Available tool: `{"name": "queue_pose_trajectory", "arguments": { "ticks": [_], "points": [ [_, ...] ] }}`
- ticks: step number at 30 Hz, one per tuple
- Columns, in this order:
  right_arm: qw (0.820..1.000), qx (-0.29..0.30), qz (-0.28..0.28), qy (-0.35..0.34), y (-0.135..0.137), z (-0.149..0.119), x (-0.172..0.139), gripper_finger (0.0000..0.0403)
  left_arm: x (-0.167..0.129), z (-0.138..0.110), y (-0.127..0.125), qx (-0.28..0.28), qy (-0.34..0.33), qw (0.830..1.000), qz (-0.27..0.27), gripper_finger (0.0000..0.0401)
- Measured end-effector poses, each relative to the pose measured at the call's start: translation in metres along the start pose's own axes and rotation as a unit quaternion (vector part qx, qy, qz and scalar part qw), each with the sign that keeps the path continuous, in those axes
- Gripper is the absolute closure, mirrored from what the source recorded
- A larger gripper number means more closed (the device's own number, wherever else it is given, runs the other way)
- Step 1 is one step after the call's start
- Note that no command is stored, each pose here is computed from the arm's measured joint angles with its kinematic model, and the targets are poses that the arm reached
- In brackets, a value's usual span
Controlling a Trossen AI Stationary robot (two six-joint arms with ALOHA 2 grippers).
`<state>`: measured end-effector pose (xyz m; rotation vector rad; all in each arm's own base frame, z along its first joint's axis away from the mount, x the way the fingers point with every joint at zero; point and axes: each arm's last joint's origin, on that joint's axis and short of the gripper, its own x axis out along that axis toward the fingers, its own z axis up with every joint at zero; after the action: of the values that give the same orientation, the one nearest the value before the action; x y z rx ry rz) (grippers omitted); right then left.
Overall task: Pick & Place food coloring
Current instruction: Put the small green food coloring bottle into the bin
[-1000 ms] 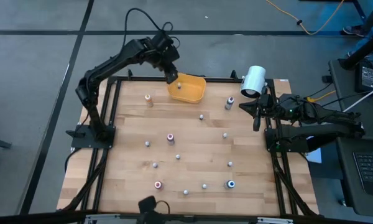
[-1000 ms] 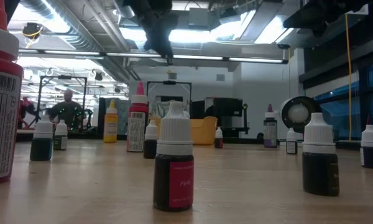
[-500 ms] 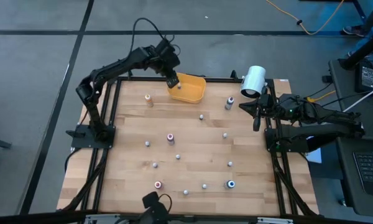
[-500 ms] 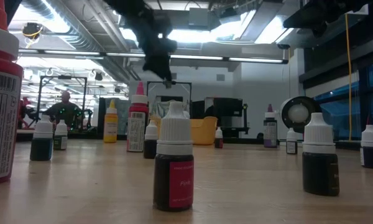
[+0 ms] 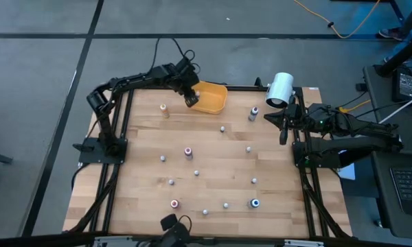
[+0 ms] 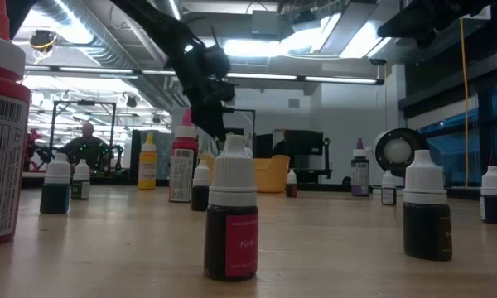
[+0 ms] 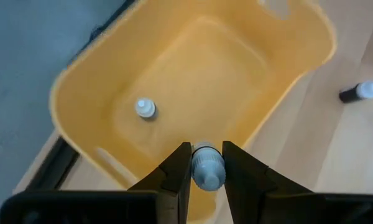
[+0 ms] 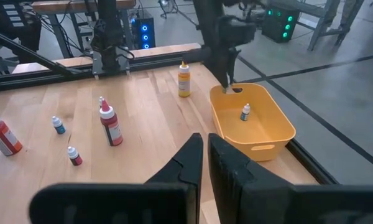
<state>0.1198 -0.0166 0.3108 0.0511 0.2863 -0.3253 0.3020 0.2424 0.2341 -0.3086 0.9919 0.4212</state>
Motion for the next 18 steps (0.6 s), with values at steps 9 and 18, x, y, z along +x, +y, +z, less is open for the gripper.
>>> {"name": "queue_pose_trajectory", "arguments": {
  "ticks": [9,18],
  "points": [
    [1.0,0.013,0.0,0.0,0.0,0.0,0.0,0.0373,0.025,0.007,0.007,0.011,0.035,0.999,0.012,0.0327],
    [1.0,0.008,0.0,0.001,0.0,0.0,0.0,0.0373,0.053,-0.002,0.011,0.004,0.072,0.997,0.018,0.0327]
  ]
}}
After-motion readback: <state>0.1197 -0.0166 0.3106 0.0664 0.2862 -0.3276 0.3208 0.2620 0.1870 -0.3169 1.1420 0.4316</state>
